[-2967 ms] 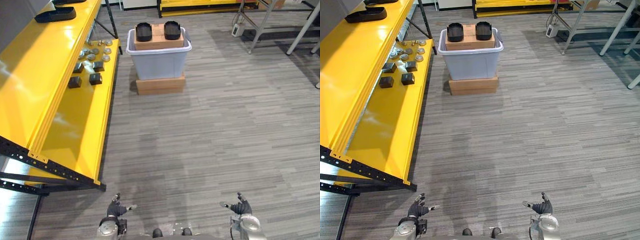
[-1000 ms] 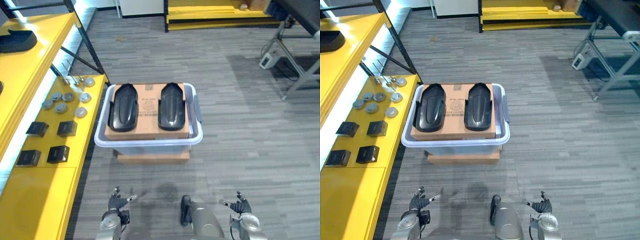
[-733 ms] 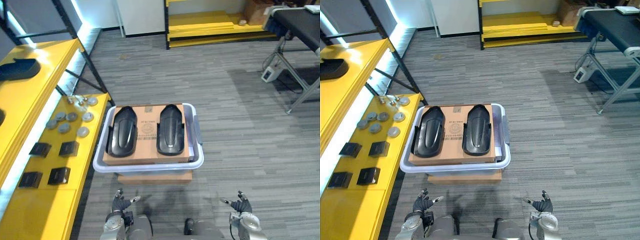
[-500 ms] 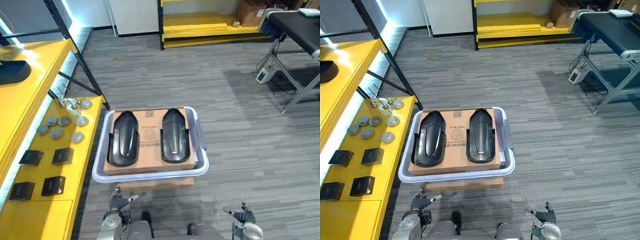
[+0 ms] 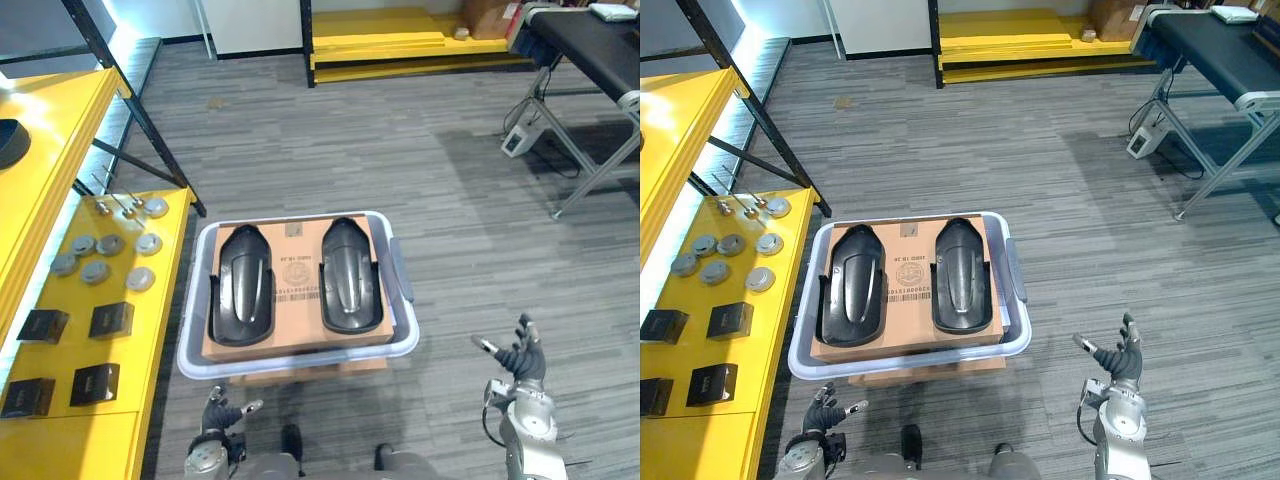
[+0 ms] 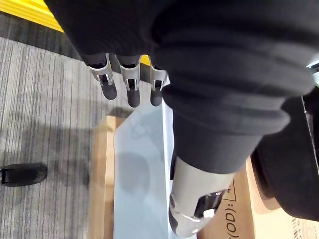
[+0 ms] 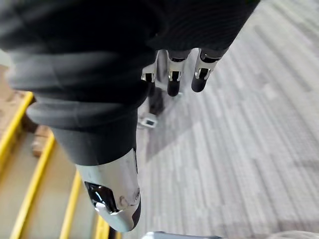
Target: Walk over and take plastic housings, then place them on the shelf
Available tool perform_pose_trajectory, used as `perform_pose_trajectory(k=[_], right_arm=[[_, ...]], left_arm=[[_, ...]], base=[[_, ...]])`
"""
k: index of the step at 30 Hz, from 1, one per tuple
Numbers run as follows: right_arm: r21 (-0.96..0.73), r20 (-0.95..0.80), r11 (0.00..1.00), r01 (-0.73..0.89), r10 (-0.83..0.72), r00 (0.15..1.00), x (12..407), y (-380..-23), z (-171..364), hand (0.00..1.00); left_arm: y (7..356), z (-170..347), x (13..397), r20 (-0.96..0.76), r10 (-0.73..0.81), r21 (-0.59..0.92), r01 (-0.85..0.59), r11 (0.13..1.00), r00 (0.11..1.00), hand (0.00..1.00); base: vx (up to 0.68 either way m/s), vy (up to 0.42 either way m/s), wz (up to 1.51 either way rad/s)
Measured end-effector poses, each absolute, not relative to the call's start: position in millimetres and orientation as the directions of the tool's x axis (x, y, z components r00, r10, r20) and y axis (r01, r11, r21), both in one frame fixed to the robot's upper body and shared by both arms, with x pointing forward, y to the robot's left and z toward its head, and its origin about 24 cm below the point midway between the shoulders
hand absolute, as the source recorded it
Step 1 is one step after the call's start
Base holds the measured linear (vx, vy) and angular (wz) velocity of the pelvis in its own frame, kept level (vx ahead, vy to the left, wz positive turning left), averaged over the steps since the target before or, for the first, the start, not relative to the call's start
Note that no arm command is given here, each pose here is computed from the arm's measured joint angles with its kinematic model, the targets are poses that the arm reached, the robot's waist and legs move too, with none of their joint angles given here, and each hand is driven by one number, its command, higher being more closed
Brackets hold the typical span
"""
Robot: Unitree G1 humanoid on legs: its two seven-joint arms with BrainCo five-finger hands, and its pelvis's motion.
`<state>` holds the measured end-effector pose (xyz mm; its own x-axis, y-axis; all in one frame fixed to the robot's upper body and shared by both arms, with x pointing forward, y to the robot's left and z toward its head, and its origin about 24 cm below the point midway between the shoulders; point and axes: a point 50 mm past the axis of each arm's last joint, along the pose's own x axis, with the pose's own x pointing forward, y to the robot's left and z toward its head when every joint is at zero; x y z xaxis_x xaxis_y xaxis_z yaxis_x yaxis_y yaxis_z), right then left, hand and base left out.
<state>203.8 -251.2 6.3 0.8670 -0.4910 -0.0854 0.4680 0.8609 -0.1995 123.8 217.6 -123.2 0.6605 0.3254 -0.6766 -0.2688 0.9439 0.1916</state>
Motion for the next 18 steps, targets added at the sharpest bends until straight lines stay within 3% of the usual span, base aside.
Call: perform_pose_trajectory(k=[5,18], right_arm=[[-0.261,-0.038,0.889,0.376,-0.399,0.916,229.4,-228.7,14.8,0.00],[-0.349,-0.183,0.874,0.338,-0.418,0.890,291.8,-216.9,-2.1,0.00]], left_arm=[[217.3,-123.2,123.3,-0.675,0.325,0.193,-0.267,0.944,0.663,0.00],[215.4,-124.4,120.1,-0.679,0.322,0.191,-0.265,0.945,0.659,0.00]], base=[[-0.01,-0.016,0.24],[-0.09,0.002,0.31]])
